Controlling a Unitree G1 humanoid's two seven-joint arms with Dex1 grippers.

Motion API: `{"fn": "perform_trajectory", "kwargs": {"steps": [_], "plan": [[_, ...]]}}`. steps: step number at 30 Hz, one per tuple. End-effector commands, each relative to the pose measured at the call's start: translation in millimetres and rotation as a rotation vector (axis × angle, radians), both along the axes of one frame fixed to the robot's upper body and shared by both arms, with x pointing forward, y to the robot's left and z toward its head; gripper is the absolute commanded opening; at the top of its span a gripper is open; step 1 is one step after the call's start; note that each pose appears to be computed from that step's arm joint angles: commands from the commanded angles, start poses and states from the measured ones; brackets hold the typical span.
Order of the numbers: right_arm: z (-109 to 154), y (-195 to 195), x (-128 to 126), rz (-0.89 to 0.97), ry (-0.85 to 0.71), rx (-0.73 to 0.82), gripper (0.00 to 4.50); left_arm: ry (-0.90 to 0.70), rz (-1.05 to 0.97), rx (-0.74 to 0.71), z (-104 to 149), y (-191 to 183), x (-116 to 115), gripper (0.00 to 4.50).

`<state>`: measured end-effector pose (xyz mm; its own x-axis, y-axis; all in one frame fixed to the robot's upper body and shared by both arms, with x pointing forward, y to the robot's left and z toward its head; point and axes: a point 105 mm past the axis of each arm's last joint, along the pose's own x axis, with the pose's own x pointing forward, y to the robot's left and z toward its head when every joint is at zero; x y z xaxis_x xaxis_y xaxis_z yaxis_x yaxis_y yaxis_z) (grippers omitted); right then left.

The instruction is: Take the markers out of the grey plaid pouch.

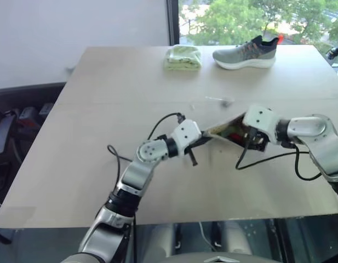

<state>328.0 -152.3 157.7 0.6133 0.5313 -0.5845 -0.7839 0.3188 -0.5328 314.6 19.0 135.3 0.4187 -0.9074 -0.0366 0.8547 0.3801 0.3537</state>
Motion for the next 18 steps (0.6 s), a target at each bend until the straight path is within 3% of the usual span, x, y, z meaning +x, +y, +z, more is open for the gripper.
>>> {"fn": "perform_trajectory", "kwargs": {"steps": [1, 18], "plan": [[5, 6, 2, 0.049, -0.046, -0.047, 4.47, -0.019, -0.035, -0.080, 20, -5, -4, 0.00], [-9, 36, 16, 0.213, -0.096, -0.082, 4.47, 0.276, -0.114, -0.234, 19, -6, -13, 0.00]]}}
